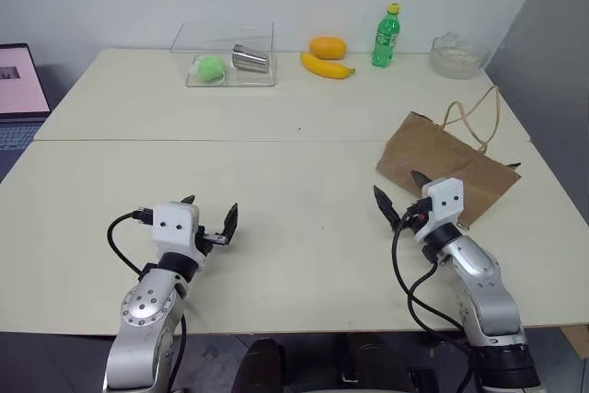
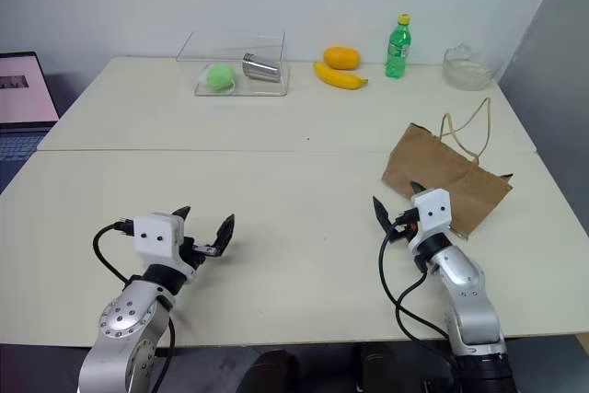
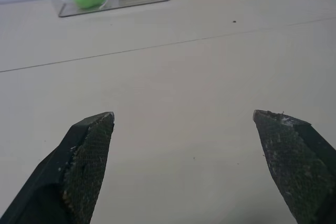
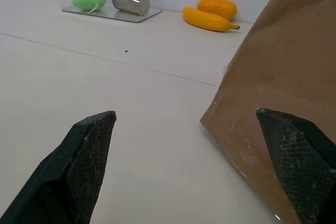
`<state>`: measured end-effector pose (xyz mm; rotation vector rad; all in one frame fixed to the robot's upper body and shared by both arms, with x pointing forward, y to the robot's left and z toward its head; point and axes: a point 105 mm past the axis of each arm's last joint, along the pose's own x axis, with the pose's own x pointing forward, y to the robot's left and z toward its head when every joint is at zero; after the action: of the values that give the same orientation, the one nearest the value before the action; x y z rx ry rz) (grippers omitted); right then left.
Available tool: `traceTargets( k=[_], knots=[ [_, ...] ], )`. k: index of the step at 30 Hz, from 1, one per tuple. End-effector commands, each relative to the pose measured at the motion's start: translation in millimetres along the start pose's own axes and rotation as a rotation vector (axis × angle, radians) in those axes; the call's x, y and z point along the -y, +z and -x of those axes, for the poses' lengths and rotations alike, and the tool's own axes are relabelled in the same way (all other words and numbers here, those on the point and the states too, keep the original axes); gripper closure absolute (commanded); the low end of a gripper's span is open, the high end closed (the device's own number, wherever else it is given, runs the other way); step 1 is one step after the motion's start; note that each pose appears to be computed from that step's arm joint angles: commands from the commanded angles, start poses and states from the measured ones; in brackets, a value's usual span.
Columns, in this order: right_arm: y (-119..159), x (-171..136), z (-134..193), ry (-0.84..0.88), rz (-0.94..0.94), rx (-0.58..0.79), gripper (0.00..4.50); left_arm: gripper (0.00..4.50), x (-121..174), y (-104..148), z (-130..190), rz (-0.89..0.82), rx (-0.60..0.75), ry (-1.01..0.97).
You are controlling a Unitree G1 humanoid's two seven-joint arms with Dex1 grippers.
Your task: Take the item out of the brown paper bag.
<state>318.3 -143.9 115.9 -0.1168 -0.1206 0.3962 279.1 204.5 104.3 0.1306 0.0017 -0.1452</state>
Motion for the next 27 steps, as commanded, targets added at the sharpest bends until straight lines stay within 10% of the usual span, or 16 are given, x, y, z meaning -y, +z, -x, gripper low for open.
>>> traceTargets(
  k=[1, 14, 27],
  knots=[
    [14, -3, 0, 0.014, 0.017, 0.055, 0.0, 0.03, 2, 16, 0, -0.006, 0.07, -0.023],
    [13, -4, 0, 0.027, 0.009, 0.048, 0.0, 0.03, -10, 11, 9, -0.051, 0.01, 0.013],
    [38, -3, 6, 0.098, 0.024, 0.058, 0.0, 0.03, 0, 61, 5, -0.022, 0.14, -0.232]
  ],
)
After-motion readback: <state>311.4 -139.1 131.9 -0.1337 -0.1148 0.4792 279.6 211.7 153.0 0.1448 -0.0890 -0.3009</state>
